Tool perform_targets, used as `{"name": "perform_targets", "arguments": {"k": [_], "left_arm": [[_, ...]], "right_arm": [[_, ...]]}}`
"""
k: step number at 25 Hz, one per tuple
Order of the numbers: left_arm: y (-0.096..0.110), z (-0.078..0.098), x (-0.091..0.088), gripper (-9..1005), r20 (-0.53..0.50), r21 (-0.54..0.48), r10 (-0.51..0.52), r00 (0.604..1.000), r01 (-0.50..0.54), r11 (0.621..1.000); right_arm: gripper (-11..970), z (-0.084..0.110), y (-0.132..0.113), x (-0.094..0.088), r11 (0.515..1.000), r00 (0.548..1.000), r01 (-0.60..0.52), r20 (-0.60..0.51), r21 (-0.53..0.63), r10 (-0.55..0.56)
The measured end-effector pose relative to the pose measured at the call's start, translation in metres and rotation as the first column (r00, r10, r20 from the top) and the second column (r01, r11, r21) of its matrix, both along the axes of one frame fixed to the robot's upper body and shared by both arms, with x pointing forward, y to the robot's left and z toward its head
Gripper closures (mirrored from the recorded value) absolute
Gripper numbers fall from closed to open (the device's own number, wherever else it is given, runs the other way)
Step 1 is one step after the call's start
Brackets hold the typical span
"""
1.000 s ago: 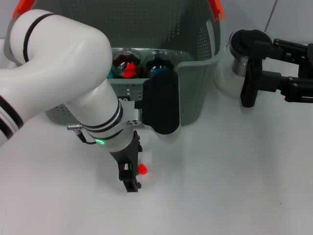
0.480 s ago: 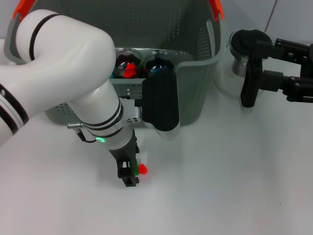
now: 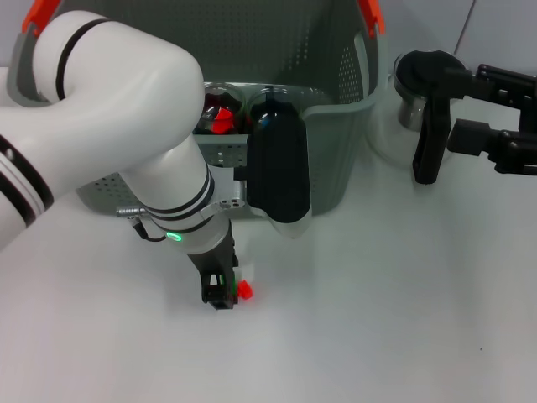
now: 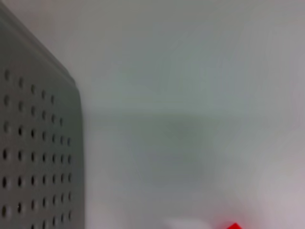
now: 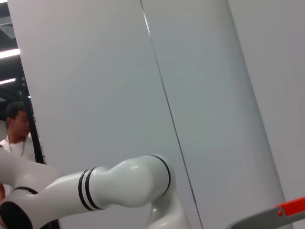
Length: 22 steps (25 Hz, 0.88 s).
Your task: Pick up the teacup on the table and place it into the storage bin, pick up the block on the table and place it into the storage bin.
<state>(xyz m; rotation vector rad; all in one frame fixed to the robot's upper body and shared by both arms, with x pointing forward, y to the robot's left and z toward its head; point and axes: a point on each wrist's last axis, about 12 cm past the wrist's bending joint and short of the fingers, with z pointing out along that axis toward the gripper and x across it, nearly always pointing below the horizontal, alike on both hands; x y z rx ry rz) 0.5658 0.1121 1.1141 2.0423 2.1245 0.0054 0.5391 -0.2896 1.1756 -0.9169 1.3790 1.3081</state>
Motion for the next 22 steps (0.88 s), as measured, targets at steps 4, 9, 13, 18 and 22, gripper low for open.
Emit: {"name": "perform_targets", "arguments": {"k": [4, 9, 13, 18, 22], "left_arm": [[0.0, 0.0, 0.002, 440, -0.008, 0.009, 0.008, 1.0, -0.008, 1.0], [0.001, 0.0, 0.003, 577, -0.024, 0.028, 0.014, 1.0, -0.014, 1.0], [0.002, 0.011, 0.008, 606, -0.036, 0.0, 0.048, 0.998, -0.048, 0.999], [0.012, 0.037, 0.015, 611, -0.07, -0.08, 0.115, 0.991, -0.121, 0.989], [0.028, 0.062, 0.014, 614, -0.123, -0.168, 0.157, 0.98, -0.177, 0.97]], "right_arm": [[93, 0.0, 0.0, 0.0, 1.0, 1.0, 0.001, 0.002, 0.002, -0.001], [93, 0.001, 0.0, 0.0, 1.0, 1.0, 0.003, 0.004, 0.005, -0.003], [94, 0.001, -0.001, 0.0, 1.0, 1.0, 0.006, 0.005, 0.006, -0.006], [94, 0.002, -0.003, 0.0, 1.0, 1.0, 0.015, 0.011, 0.011, -0.015], [94, 0.005, -0.006, 0.001, 1.0, 1.0, 0.021, 0.023, 0.016, -0.022]]}}
